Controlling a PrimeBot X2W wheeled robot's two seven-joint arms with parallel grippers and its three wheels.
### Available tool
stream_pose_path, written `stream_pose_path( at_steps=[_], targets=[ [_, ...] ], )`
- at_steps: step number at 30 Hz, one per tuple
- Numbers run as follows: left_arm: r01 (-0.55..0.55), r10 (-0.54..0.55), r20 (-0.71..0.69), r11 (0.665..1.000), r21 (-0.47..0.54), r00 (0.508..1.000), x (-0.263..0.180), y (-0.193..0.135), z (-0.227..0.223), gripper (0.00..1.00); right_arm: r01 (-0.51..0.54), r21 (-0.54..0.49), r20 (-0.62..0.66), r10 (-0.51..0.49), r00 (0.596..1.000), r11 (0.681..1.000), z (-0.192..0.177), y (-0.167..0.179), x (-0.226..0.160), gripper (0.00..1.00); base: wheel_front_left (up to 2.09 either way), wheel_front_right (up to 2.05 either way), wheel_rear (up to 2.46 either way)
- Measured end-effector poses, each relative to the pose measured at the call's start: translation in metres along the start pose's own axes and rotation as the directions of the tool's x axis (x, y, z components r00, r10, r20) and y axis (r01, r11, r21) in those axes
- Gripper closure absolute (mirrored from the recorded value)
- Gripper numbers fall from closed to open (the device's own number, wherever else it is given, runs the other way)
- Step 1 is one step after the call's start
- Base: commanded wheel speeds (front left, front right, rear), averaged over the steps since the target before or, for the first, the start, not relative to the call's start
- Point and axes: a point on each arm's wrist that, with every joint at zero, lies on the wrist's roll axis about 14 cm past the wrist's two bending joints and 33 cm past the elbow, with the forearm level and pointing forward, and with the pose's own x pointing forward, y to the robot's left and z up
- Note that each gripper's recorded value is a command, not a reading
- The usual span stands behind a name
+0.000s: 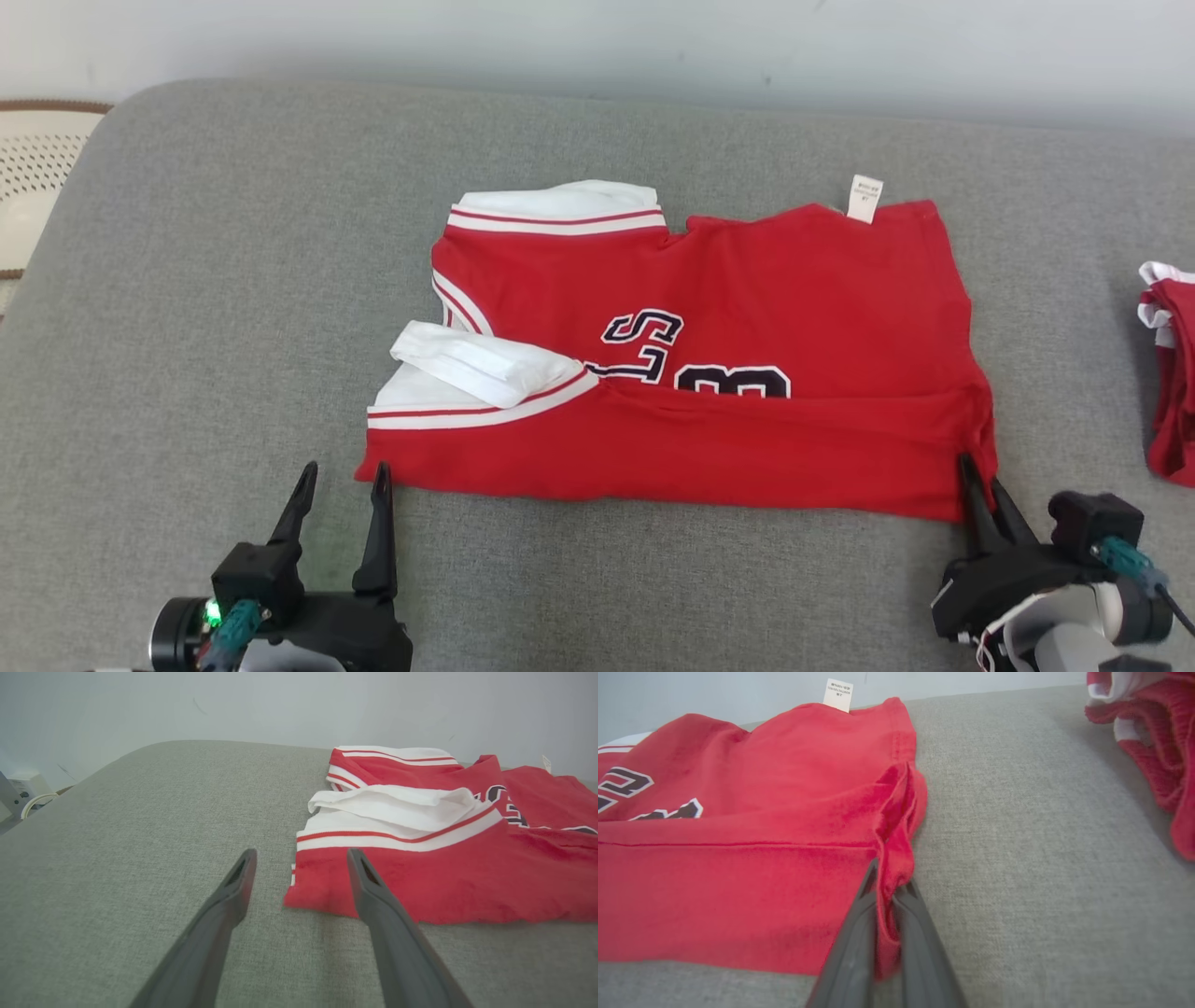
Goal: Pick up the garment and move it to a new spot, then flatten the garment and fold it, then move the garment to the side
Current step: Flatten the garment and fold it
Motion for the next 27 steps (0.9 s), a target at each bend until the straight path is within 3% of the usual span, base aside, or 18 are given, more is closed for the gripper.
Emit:
stream_pose_path(
  at_steps=[10,23,24,26,27],
  targets=[
    [0.019,-0.020,-0.031,0.999,-0.047,0.999,-0.008,-0.006,-0.009,0.00,0.039,0.015,-0.002,-0.039,0.999,0.999,-0.005,-0.010,-0.027,1.00,0.00,0.00,0.00],
    [0.081,-0.095,-0.119,0.990,-0.117,0.988,0.009,-0.023,-0.041,0.00,0.046,0.015,-0.009,-0.046,0.999,0.999,-0.007,-0.015,-0.025,1.00,0.00,0.00,0.00],
    [0.087,-0.102,-0.123,0.988,-0.127,0.987,0.011,-0.025,-0.042,0.44,0.048,0.015,-0.004,-0.048,0.999,0.999,-0.006,-0.016,-0.024,1.00,0.00,0.00,0.00],
    [0.101,-0.119,-0.145,0.987,-0.127,0.982,0.011,-0.029,-0.049,0.73,0.052,0.014,-0.005,-0.052,0.999,0.999,-0.006,-0.018,-0.024,1.00,0.00,0.00,0.00],
    [0.100,-0.119,-0.148,0.986,-0.130,0.982,0.012,-0.029,-0.051,0.75,0.051,0.015,-0.008,-0.051,0.999,0.999,-0.007,-0.017,-0.024,1.00,0.00,0.00,0.00]
  ],
)
